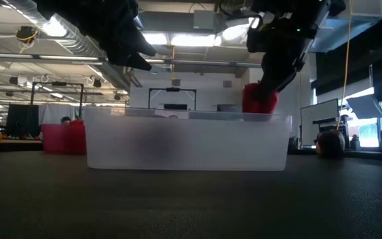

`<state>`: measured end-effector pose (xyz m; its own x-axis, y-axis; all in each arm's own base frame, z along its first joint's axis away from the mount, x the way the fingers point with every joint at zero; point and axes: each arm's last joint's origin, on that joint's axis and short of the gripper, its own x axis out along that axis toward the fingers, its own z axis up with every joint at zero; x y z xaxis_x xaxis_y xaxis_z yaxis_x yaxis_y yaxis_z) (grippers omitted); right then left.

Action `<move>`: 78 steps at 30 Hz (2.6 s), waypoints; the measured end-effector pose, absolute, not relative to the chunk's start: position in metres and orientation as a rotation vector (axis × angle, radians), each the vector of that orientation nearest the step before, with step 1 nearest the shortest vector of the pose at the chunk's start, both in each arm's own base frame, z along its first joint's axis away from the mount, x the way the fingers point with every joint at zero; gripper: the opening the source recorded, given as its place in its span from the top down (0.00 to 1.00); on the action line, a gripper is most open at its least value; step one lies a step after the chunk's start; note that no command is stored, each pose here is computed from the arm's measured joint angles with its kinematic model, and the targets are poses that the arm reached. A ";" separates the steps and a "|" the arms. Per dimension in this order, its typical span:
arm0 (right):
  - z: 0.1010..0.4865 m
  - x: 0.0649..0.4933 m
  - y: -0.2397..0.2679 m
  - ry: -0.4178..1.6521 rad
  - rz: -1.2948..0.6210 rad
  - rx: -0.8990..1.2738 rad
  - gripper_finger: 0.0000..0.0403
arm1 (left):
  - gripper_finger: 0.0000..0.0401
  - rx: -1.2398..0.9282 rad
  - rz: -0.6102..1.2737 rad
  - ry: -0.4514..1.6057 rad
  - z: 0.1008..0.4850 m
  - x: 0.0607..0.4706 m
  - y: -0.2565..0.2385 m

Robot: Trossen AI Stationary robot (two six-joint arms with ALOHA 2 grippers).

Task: Sort produce into baskets
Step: Put the red bell pepper into the red bin

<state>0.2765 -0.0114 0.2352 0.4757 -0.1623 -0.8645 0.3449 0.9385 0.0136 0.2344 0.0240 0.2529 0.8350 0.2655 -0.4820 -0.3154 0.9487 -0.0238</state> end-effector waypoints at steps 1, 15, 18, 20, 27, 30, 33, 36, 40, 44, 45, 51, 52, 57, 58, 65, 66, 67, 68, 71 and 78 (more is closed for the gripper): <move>0.233 0.278 -0.012 1.033 -0.313 0.190 0.61 | 0.06 -0.104 0.308 0.495 0.253 0.234 0.024; 0.236 0.281 -0.012 1.018 -0.320 0.178 0.61 | 0.06 -0.099 0.307 0.498 0.252 0.235 0.024; 0.249 0.283 -0.013 1.011 -0.334 0.164 0.61 | 0.06 -0.104 0.309 0.497 0.252 0.235 0.024; 0.262 0.287 -0.013 0.974 -0.325 0.156 0.61 | 0.06 -0.104 0.307 0.497 0.252 0.235 0.024; 0.276 0.294 -0.005 0.902 -0.230 0.188 0.61 | 0.06 -0.115 0.284 0.467 0.260 0.229 0.017; 0.276 0.294 0.004 0.898 -0.207 0.176 0.61 | 0.06 -0.122 0.272 0.445 0.266 0.223 0.014; 0.276 0.298 0.009 0.869 -0.201 0.180 0.61 | 0.06 -0.128 0.266 0.433 0.271 0.217 0.012; 0.278 0.304 0.008 0.818 -0.190 0.180 0.61 | 0.06 -0.119 0.264 0.412 0.274 0.215 0.013; 0.276 0.314 0.009 0.767 -0.165 0.183 0.61 | 0.06 -0.104 0.261 0.409 0.274 0.216 0.013; 0.270 0.325 0.010 0.738 -0.120 0.150 0.61 | 0.06 -0.098 0.248 0.438 0.271 0.216 0.010; 0.268 0.327 0.011 0.739 -0.118 0.145 0.61 | 0.06 -0.096 0.245 0.433 0.272 0.216 0.010; 0.261 0.332 0.010 0.751 -0.120 0.113 0.61 | 0.06 -0.095 0.192 0.394 0.275 0.218 0.008; 0.261 0.332 0.010 0.755 -0.124 0.112 0.61 | 0.06 -0.095 0.192 0.401 0.274 0.218 0.008; 0.262 0.332 0.006 0.738 -0.189 0.062 0.61 | 0.06 -0.063 0.187 0.398 0.275 0.219 0.009; 0.263 0.333 0.005 0.732 -0.191 0.058 0.61 | 0.06 -0.055 0.185 0.394 0.275 0.219 0.009; 0.264 0.334 0.001 0.711 -0.190 0.043 0.61 | 0.06 0.049 0.127 0.415 0.274 0.218 0.008; 0.265 0.335 0.001 0.704 -0.189 0.042 0.61 | 0.06 0.064 0.117 0.411 0.275 0.219 0.008; 0.266 0.335 0.001 0.693 -0.189 0.044 0.61 | 0.06 0.074 0.114 0.401 0.275 0.220 0.008; 0.266 0.336 0.001 0.685 -0.189 0.047 0.61 | 0.06 0.075 0.115 0.385 0.276 0.221 0.008; 0.266 0.336 0.002 0.684 -0.183 0.050 0.61 | 0.06 0.060 0.118 0.340 0.279 0.224 0.008; 0.267 0.337 0.002 0.672 -0.174 0.035 0.61 | 0.06 0.003 0.115 0.318 0.273 0.238 0.008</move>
